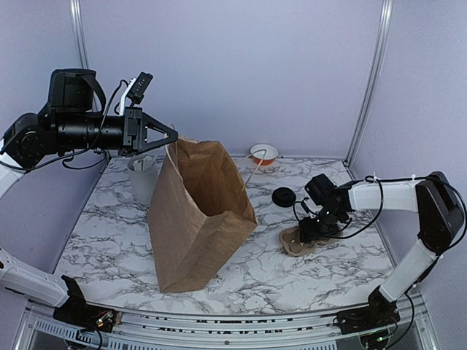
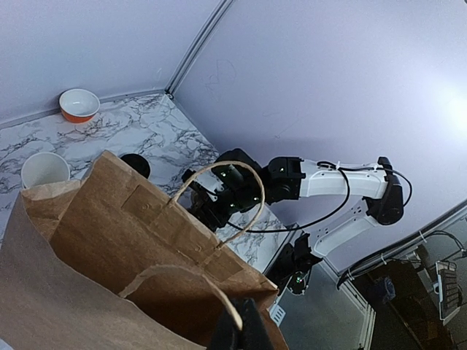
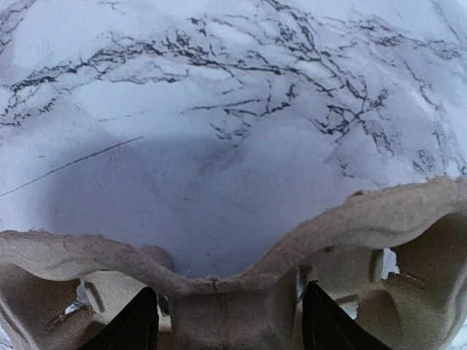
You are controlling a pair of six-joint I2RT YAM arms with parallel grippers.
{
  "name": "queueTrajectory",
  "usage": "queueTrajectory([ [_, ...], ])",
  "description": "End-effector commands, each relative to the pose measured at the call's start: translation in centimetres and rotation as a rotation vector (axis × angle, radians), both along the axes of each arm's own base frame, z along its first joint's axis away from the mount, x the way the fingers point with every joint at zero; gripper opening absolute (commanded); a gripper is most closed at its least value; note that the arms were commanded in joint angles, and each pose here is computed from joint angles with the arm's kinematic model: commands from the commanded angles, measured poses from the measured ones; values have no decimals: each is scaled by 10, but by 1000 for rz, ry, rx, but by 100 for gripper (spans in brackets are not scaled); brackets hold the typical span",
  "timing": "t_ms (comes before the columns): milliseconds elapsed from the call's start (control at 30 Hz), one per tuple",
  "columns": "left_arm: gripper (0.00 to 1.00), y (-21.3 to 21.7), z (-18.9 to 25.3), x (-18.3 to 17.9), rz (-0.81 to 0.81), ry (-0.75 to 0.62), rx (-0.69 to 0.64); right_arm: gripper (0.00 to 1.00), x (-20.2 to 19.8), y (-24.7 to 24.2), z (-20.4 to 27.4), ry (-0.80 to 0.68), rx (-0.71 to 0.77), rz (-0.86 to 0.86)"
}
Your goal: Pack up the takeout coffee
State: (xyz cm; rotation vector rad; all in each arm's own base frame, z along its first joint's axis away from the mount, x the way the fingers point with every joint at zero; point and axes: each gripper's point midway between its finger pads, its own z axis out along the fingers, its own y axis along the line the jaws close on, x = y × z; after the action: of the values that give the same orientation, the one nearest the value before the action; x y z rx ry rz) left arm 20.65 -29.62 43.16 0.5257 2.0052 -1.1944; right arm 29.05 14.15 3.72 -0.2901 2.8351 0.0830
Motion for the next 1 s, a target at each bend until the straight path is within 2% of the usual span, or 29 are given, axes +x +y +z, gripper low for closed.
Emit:
queueTrajectory([
  [0, 0, -4, 6, 3, -9, -22, -25, 64, 1, 4, -4, 19, -17, 33],
  [200, 0, -5, 5, 4, -9, -18, -24, 58, 3, 6, -6, 17, -1, 3],
  [367, 0, -6, 4, 6, -7, -17, -23, 45, 7, 9, 1, -1, 24, -40],
  [500, 0, -7, 3, 7, -8, -13, -22, 40, 10, 11, 11, -24, 52, -74],
  [967, 0, -12, -4, 7, -30, 2, -9, 39, 21, 9, 71, -167, 104, -113],
])
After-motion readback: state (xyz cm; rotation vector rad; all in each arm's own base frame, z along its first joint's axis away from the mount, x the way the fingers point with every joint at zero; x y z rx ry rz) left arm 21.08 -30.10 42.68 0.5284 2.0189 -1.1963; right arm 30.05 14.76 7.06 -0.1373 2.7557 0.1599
